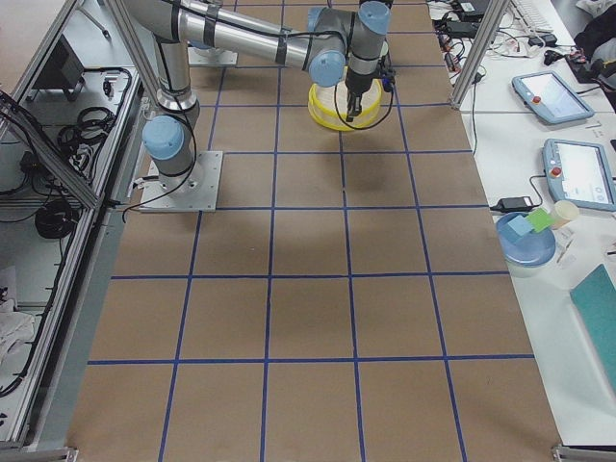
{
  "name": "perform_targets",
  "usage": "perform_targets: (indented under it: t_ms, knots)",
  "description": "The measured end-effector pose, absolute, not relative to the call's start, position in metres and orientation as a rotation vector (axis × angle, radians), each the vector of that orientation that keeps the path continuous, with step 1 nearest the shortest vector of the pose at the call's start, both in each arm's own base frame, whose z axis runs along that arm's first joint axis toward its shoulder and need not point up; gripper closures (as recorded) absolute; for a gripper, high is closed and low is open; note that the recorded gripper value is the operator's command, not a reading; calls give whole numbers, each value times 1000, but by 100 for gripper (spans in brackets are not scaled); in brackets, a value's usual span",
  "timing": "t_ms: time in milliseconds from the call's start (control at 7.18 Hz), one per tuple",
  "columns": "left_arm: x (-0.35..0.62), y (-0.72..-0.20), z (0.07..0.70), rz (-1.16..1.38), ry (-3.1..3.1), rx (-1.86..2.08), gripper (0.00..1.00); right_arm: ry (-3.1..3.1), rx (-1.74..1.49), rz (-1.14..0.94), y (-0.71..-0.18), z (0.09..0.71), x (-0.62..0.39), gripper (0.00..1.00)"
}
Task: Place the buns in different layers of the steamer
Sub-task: 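Lift top steamer tier aside with right gripper while left lifts white bun, then place the white bun into the lower steamer tier with the left gripper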
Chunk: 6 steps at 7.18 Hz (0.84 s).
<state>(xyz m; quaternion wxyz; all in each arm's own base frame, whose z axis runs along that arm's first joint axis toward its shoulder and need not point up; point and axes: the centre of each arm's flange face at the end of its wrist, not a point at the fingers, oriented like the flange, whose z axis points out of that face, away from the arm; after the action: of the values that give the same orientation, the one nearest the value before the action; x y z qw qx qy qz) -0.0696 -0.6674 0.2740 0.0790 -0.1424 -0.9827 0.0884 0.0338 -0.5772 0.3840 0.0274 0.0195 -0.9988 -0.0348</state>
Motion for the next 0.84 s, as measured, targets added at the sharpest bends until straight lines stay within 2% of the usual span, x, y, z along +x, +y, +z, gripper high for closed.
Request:
perform_targets:
  t_ms: [278,835]
  knots:
    - [-117,-661,317,343,-2930,-410,100,-3067,121,-111,-578,390,-42,100]
    - [-246,-630,318,380,-2867,-513,100,-3064,154,-128,-575,391,-69,100]
